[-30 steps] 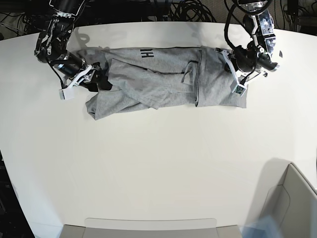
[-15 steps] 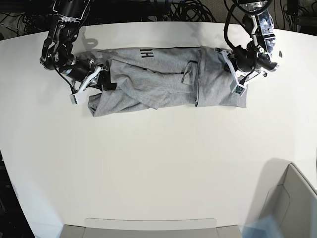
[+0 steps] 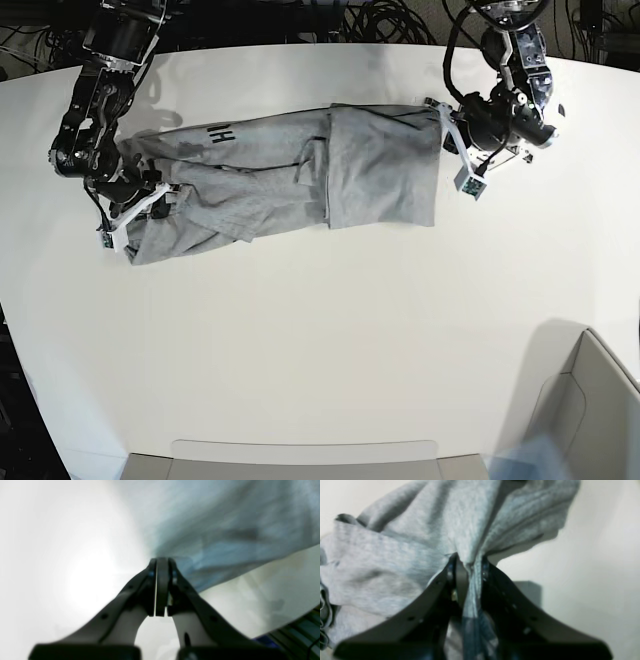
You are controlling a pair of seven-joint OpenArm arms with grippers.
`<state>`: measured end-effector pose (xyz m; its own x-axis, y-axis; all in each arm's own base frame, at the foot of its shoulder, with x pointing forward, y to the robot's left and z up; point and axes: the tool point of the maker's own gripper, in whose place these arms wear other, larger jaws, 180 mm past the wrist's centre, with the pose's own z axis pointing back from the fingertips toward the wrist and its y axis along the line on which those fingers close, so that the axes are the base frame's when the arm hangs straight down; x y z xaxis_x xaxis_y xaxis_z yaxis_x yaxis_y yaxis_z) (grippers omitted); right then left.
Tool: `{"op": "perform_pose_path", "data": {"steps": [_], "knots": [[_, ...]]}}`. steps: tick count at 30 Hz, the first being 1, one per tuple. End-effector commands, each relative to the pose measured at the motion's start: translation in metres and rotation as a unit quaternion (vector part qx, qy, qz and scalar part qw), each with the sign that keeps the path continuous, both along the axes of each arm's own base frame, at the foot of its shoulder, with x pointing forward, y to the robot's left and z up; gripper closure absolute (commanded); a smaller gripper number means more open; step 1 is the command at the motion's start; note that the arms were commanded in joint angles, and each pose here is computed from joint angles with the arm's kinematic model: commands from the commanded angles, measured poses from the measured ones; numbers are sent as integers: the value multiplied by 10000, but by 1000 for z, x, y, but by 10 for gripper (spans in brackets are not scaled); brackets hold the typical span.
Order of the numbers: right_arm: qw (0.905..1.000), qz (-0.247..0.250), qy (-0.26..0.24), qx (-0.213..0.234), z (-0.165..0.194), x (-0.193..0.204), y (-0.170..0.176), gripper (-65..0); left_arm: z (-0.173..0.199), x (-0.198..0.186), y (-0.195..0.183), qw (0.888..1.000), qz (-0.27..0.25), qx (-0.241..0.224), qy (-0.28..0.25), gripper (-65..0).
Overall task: Fold the T-shirt properly
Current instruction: 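Grasp the shirt's other end with the right gripper and fold it over, then grasp the folded bundle with both grippers and lift it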
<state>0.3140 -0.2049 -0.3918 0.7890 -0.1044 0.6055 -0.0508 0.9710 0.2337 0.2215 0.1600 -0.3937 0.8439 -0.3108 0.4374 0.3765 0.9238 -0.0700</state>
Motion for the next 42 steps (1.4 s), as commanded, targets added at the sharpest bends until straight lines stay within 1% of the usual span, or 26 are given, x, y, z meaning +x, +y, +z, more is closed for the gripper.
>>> {"op": "perform_pose_path", "data": {"steps": [1,5,7,9,11,14,16,19,23,26,29,33,37,40,42], "knots": [[9993,-20,-364,-124,22,14,-3,0,9,9,3,9999,7,32,-162,0],[9965,21,-523,-646,40,20,1,0,9,10,6,9998,16,83,-163,0],[9940,16,-648,-881,52,22,7,0,8,7,16,9997,176,124,-136,0],[9913,146,-741,-1076,59,22,25,0,5,3,34,9987,486,158,-74,0],[9879,323,-842,-1259,66,19,49,0,0,-10,67,9959,825,356,106,0],[9852,643,-743,-1403,64,7,90,0,-6,-26,110,9906,1162,631,347,0],[9827,844,-698,-1492,65,-1,117,0,-10,-41,138,9859,1324,831,592,0],[9812,992,-804,-1448,71,-9,151,0,-18,-58,161,9811,1368,1011,925,0],[9771,1147,-1014,-1481,80,-12,188,0,-26,-70,173,9769,1444,1050,1170,0],[9734,1399,-811,-1625,73,-23,216,0,-27,-80,178,9749,1422,1139,1283,0],[9700,1461,-797,-1773,69,-24,237,0,-28,-82,178,9746,1414,1139,1315,0],[9681,1650,-893,-1663,74,-32,265,0,-28,-82,177,9747,1393,1141,1326,0],[9639,1841,-897,-1701,72,-36,276,0,-29,-82,177,9748,1387,1133,1329,0],[9654,1845,-851,-1635,71,-34,285,0,-29,-82,177,9748,1387,1133,1329,0],[9646,1862,-847,-1666,70,-31,288,0,-29,-82,177,9748,1387,1133,1329,0]]}}
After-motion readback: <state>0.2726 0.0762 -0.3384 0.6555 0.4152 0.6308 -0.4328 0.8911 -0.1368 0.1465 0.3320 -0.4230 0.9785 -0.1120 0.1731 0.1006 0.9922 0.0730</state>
